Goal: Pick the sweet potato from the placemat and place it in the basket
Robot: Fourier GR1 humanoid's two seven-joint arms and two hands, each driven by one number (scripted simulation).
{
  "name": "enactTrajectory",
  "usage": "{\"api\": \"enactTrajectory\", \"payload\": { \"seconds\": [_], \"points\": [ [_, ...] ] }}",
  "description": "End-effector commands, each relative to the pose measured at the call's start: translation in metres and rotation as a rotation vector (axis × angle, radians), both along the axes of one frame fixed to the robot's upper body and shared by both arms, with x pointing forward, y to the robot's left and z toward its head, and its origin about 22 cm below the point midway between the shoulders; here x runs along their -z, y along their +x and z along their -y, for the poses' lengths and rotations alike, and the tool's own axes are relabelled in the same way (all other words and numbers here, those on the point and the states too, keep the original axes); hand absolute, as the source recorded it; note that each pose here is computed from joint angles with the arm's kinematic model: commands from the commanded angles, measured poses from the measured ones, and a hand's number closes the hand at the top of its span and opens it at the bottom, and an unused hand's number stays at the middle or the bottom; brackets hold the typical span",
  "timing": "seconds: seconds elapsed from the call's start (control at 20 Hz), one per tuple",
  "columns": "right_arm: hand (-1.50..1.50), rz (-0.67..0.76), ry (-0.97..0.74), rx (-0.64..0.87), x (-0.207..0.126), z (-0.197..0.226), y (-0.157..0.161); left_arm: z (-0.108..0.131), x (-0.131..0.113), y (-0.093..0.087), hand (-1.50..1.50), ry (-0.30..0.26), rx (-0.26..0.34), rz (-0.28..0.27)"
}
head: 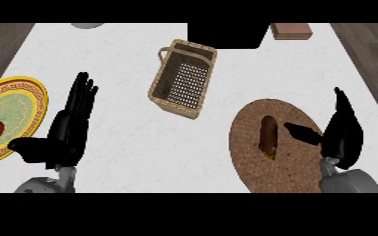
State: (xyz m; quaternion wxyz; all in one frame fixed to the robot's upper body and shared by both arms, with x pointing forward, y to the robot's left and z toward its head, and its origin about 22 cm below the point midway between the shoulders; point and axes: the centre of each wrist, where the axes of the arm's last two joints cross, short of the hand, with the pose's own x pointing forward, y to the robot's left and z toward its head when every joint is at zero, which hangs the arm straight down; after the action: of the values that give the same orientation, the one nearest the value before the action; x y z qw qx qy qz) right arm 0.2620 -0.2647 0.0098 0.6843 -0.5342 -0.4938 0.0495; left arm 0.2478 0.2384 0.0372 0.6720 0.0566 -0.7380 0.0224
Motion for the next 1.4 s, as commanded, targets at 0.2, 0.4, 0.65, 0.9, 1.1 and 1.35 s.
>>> {"api": "enactTrajectory", "payload": {
  "seconds": [0.2,0.4,0.65,0.9,1.1,1.35],
  "points": [
    [-1.50,-0.377,-0.034,0.043,-0.046,-0.032,0.013,-0.001,0.000,-0.001,0.00,-0.008,0.005,-0.018],
    [-1.50,-0.457,0.003,0.028,-0.090,-0.063,0.020,0.005,0.003,-0.007,0.00,-0.015,0.026,-0.019],
    [-1.50,-0.500,-0.017,0.044,-0.120,-0.084,0.035,0.002,0.004,-0.002,0.00,-0.012,0.004,-0.005],
    [-1.50,-0.609,-0.045,0.099,-0.108,-0.074,0.042,0.009,0.005,-0.012,0.00,-0.025,0.021,0.001],
    [-1.50,-0.626,-0.039,0.115,-0.103,-0.081,0.038,-0.001,0.010,-0.007,0.00,-0.020,0.006,-0.009],
    [-1.50,-0.612,-0.022,0.121,-0.113,-0.090,0.030,-0.009,0.004,-0.001,0.00,-0.029,0.002,-0.012]
  ]
}}
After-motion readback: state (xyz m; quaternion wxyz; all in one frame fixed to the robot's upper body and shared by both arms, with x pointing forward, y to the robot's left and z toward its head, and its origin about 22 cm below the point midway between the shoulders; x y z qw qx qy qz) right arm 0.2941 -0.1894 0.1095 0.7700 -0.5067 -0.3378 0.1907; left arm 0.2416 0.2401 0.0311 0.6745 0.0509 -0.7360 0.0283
